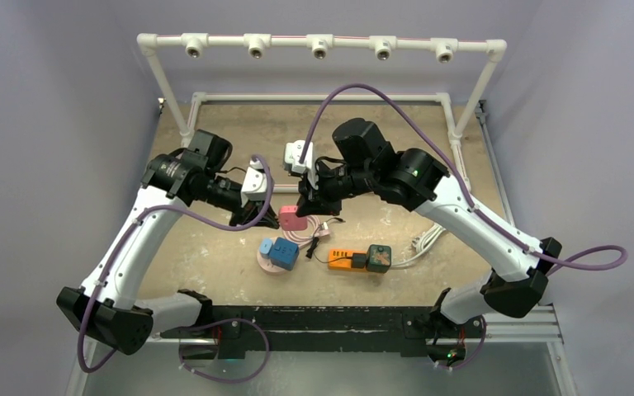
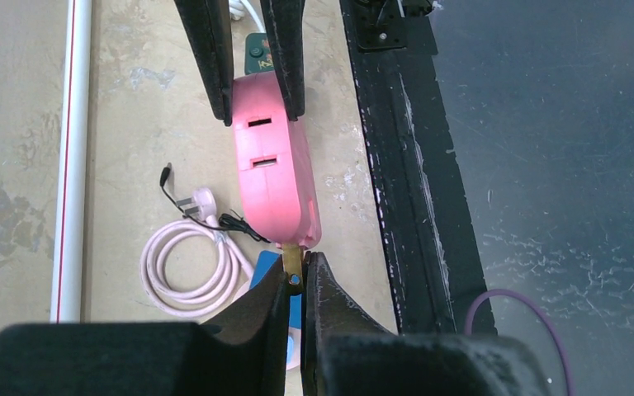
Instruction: Insert the plug
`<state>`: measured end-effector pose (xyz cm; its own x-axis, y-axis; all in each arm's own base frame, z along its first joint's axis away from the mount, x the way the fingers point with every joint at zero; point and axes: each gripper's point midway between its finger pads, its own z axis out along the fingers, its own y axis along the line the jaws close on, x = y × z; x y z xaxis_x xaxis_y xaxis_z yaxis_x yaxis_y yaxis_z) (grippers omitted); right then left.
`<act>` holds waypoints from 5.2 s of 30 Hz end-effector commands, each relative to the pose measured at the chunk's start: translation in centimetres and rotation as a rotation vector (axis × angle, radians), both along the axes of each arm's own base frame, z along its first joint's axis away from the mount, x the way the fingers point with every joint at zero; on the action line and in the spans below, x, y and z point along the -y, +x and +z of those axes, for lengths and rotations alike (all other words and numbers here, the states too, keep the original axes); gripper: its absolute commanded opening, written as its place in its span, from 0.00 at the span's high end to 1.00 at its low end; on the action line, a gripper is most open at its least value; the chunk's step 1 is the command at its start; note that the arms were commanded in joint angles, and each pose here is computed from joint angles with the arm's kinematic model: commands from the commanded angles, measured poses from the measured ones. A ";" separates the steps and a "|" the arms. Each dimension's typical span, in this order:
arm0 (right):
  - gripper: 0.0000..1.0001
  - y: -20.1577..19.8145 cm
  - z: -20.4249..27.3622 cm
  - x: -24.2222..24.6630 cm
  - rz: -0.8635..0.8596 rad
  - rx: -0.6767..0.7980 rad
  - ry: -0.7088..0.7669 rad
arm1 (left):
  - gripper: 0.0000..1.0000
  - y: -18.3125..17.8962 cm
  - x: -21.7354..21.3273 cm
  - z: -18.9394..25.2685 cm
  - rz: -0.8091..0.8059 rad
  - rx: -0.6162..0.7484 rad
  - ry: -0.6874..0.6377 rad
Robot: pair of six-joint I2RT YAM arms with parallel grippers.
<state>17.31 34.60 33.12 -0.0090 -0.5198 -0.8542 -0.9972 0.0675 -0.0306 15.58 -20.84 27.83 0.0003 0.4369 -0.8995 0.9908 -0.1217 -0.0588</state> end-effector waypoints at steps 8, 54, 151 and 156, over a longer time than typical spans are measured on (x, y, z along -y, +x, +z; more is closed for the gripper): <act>1.00 -0.5 0.7 1.1 0.013 0.036 0.003 | 0.99 -1.0 -0.1 2.7 -0.018 0.087 -0.068; 0.01 -1.1 6.4 1.5 -0.076 0.021 0.571 | 1.00 0.6 3.6 12.7 0.091 -0.143 -0.445; 1.00 5.6 -5.9 6.4 -0.578 -0.286 -0.002 | 0.01 3.1 -0.6 -16.9 -0.075 0.120 0.241; 1.00 6.1 -5.7 7.4 -0.626 -0.303 0.012 | 0.01 2.5 -0.3 -18.2 -0.059 0.136 0.279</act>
<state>22.69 28.10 25.03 -0.5410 -0.4035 -0.7379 -0.7714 0.5875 0.2443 17.36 -19.82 9.58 0.1275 0.6634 -0.7373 0.9759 -0.2168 -0.0264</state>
